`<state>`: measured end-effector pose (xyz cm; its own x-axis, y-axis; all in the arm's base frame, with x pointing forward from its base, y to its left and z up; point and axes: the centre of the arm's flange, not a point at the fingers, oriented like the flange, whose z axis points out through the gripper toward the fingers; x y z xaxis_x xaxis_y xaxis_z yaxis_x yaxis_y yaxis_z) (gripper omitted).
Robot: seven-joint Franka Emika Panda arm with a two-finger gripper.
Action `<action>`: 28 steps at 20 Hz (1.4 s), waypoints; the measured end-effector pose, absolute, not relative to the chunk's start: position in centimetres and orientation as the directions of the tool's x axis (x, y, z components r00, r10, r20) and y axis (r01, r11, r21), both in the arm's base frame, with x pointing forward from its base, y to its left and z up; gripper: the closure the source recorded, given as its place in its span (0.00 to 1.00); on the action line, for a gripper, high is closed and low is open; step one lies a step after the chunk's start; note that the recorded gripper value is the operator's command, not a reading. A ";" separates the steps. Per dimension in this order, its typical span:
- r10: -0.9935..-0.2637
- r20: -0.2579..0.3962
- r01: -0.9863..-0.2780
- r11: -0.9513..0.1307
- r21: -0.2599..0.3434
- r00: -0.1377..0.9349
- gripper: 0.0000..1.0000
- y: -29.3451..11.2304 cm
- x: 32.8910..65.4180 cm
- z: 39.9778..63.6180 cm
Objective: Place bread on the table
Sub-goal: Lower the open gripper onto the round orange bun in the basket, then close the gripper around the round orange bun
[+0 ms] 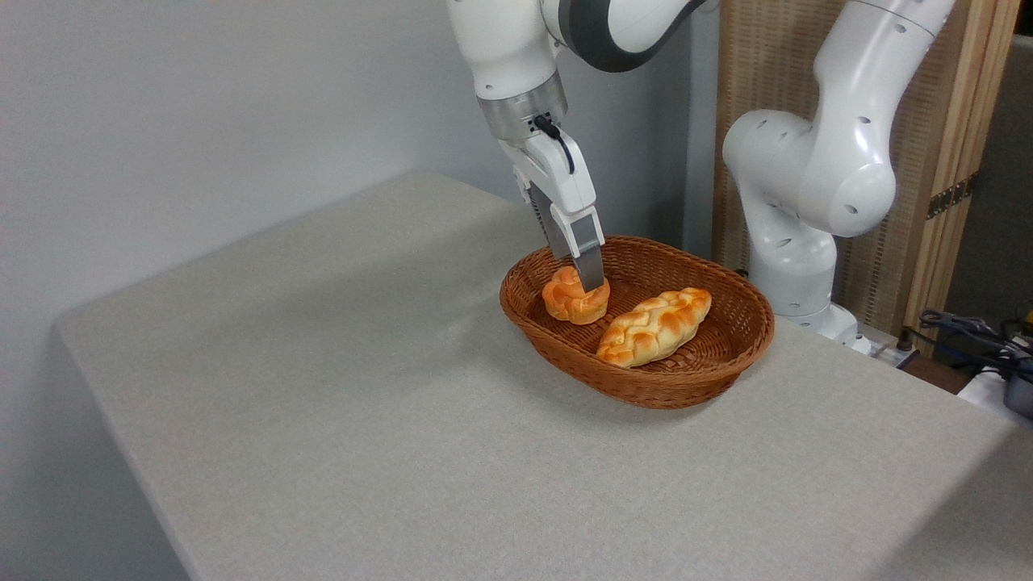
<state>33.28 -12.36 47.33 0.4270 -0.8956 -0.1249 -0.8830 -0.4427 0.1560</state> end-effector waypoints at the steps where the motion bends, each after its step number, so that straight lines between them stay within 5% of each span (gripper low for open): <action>1: -0.896 -0.127 -0.883 -0.442 0.159 0.426 0.00 -12.4 33.2 47.2; 19: -0.961 -0.124 -0.959 -0.261 0.108 0.247 0.00 -16.4 31.4 43.4; 21: -0.962 -0.125 -0.961 -0.256 0.101 0.243 0.11 -16.5 31.3 43.0; 23: -0.962 -0.126 -0.961 -0.257 0.101 0.244 0.41 -16.4 31.3 42.8; 25: -0.961 -0.126 -0.961 -0.259 0.102 0.245 0.57 -16.3 31.3 42.7; 28: -0.960 -0.127 -0.960 -0.262 0.103 0.248 0.66 -16.2 31.3 42.6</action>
<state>31.30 -16.19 42.60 0.2483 -0.9603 -0.1273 -0.9596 -0.2618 0.1032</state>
